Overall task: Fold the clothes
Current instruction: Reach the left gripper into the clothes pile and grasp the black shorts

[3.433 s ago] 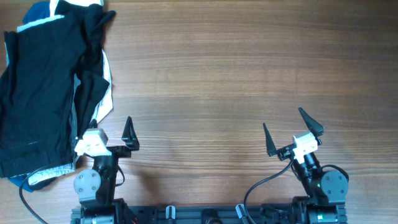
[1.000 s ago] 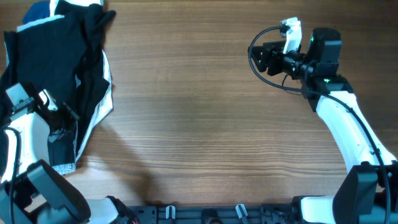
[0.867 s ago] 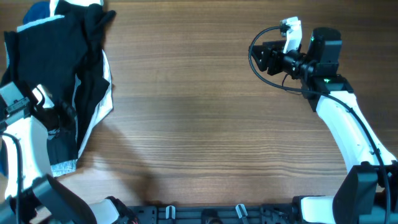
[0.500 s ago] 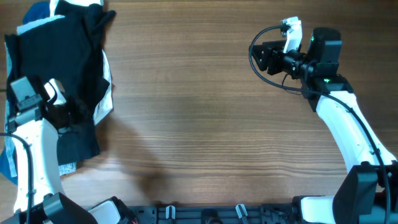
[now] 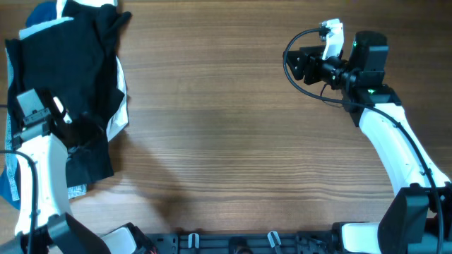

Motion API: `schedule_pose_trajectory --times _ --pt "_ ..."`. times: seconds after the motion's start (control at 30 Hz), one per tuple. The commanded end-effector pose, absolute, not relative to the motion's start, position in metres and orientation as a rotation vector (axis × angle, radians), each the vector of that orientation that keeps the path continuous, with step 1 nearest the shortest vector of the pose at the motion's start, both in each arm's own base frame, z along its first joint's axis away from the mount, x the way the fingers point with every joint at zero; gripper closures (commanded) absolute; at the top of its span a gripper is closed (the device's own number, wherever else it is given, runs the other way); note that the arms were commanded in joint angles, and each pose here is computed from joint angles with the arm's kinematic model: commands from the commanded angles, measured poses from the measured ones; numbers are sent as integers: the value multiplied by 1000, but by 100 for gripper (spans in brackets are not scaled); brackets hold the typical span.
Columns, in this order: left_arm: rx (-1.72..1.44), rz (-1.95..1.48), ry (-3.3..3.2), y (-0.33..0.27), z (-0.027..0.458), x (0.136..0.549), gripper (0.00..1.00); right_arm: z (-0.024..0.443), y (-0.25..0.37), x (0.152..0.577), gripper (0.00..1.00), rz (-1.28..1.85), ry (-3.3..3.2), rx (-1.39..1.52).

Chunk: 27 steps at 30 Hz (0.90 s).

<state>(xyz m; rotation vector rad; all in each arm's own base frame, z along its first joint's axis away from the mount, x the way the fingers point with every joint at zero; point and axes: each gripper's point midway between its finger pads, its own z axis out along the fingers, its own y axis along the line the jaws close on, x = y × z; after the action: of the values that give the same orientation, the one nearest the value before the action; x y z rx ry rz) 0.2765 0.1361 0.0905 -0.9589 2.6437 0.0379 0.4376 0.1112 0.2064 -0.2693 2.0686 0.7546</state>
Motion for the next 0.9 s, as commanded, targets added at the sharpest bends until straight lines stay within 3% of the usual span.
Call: schedule_pose_trajectory --times 0.0,0.3,0.73,0.87 --pt "-955 25 2723 133 59 281 26 211 109 443 38 743 2060 -257" --pt "-626 -15 2739 74 49 332 24 210 109 443 38 743 2062 -256" --pt "-711 71 2772 94 44 315 22 208 109 442 38 779 2086 -200" --pt "-746 79 2798 99 41 306 50 208 109 442 38 779 2089 -199"
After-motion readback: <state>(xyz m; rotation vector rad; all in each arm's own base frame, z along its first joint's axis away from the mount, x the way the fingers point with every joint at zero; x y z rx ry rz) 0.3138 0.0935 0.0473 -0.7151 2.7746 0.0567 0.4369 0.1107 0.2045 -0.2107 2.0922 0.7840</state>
